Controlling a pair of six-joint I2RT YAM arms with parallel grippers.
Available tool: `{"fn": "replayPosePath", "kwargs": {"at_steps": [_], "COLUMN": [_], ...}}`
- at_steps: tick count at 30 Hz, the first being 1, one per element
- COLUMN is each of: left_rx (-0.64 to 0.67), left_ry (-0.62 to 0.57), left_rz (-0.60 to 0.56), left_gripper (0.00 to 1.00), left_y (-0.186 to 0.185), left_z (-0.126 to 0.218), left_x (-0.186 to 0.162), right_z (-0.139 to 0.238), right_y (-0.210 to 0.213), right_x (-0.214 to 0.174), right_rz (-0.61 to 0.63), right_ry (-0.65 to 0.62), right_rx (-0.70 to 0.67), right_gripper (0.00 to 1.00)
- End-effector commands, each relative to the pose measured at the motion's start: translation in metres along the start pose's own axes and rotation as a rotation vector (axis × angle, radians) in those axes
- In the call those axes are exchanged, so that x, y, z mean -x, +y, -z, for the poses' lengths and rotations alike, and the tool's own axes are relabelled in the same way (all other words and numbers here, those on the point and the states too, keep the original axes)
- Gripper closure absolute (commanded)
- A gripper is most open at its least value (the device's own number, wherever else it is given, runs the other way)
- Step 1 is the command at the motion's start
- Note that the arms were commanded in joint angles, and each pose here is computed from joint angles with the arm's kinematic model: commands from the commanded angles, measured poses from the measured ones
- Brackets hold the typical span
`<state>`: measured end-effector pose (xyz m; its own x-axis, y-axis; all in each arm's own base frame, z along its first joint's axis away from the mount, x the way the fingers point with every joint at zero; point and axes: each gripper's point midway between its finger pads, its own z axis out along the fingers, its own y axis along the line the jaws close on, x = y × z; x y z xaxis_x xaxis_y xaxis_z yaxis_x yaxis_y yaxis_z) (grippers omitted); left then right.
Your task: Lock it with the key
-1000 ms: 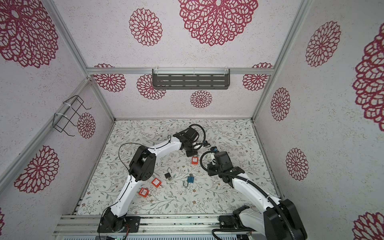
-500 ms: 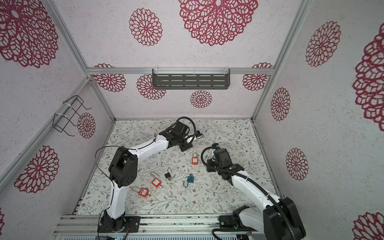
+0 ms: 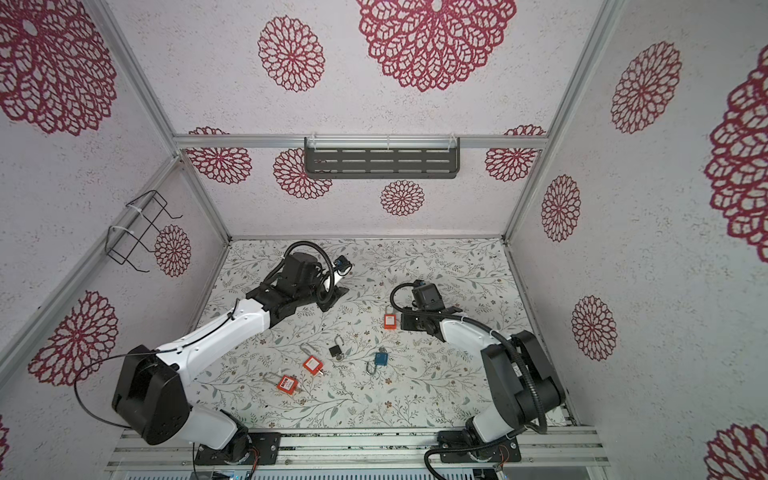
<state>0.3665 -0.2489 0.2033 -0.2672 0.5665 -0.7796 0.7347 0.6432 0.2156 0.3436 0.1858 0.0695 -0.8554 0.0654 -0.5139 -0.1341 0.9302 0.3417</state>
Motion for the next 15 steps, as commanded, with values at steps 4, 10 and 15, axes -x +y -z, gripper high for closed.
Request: {"fn": "replayPosePath", "kwargs": {"at_steps": [4, 10, 15], "left_rx": [0.032, 0.062, 0.058], "left_ry": [-0.051, -0.033, -0.022], "left_rz": [0.114, 0.204, 0.262], "left_gripper": [0.56, 0.6, 0.62], "left_y": [0.0, 0.007, 0.008], "left_z": [0.016, 0.018, 0.02], "left_x": [-0.002, -0.001, 0.002], "right_z": [-0.012, -0.028, -0.032], "right_y": [0.003, -0.007, -0.011], "right_x": [0.014, 0.002, -0.003], "right_rz": [-0.014, -0.034, -0.041], "right_ry": [0.018, 0.071, 0.093], "right_rx": [0.003, -0.037, -0.057], "right_gripper": [0.92, 0.91, 0.9]}}
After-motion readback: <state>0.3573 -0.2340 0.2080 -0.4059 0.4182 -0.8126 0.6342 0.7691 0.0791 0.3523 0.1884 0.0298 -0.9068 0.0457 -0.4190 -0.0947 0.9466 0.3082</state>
